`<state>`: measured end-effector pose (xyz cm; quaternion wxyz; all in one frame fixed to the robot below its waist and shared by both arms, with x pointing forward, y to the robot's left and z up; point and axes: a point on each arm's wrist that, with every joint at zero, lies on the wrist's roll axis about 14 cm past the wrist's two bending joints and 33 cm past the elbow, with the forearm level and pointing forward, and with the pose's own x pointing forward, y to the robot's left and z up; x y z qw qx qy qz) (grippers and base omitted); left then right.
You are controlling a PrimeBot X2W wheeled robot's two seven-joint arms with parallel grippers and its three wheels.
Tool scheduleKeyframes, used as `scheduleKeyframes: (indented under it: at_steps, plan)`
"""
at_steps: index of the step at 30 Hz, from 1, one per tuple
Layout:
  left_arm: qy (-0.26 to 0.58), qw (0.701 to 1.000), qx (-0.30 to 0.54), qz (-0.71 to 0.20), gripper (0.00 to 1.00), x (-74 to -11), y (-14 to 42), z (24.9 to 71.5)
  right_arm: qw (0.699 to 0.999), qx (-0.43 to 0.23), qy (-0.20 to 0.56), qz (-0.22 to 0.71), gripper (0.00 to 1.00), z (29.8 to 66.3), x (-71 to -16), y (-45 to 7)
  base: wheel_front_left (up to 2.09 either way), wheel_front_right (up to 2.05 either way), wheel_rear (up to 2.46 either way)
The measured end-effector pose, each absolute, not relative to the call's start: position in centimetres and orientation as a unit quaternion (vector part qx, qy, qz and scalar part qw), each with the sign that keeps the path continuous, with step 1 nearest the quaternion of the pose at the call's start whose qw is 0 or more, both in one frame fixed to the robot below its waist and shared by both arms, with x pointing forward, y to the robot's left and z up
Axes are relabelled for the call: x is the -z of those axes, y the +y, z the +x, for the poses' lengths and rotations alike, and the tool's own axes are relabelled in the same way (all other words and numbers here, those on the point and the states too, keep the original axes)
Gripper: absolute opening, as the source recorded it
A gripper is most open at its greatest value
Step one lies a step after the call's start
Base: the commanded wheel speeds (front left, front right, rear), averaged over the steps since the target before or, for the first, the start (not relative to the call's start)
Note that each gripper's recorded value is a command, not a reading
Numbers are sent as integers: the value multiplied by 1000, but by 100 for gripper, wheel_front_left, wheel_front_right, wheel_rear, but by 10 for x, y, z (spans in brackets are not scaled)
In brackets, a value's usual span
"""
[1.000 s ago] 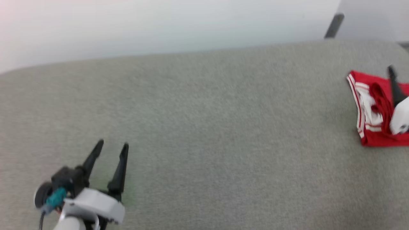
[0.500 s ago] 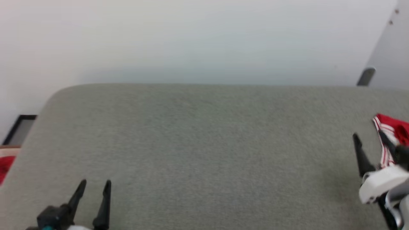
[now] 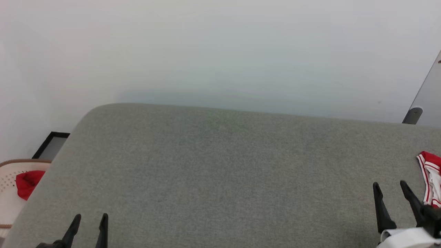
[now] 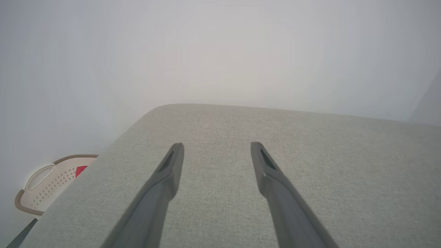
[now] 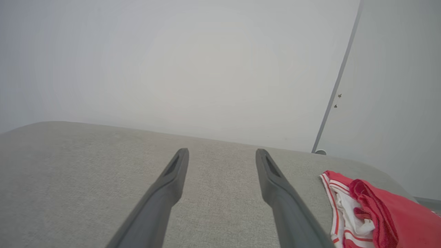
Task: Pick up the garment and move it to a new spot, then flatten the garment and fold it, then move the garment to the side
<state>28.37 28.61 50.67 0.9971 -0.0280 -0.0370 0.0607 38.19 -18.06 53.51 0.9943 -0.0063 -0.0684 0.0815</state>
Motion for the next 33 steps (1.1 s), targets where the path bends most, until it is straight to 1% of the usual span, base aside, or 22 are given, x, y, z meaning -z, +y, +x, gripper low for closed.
scheduleKeyframes:
  at_steps: [7, 16, 25, 32, 33]
  plan:
    - [-38, 998, -54, -25, 100, -508, 288, 284, 995, -74, -63, 4, 100, 358, -525, -175, 0, 0, 0]
    - [-37, 999, -30, -26, 100, -508, 274, 291, 997, -56, -46, 17, 100, 338, -510, -176, 0, 0, 0]
    - [-37, 999, -21, -28, 100, -507, 268, 295, 998, -44, -43, 18, 100, 333, -507, -182, 0, 0, 0]
    - [-43, 998, -20, -32, 100, -510, 266, 295, 998, -47, -41, 19, 100, 332, -505, -179, 0, 0, 0]
    - [-42, 998, -21, -33, 0, -510, 266, 295, 998, -47, -38, 20, 0, 331, -503, -179, 0, 0, 0]
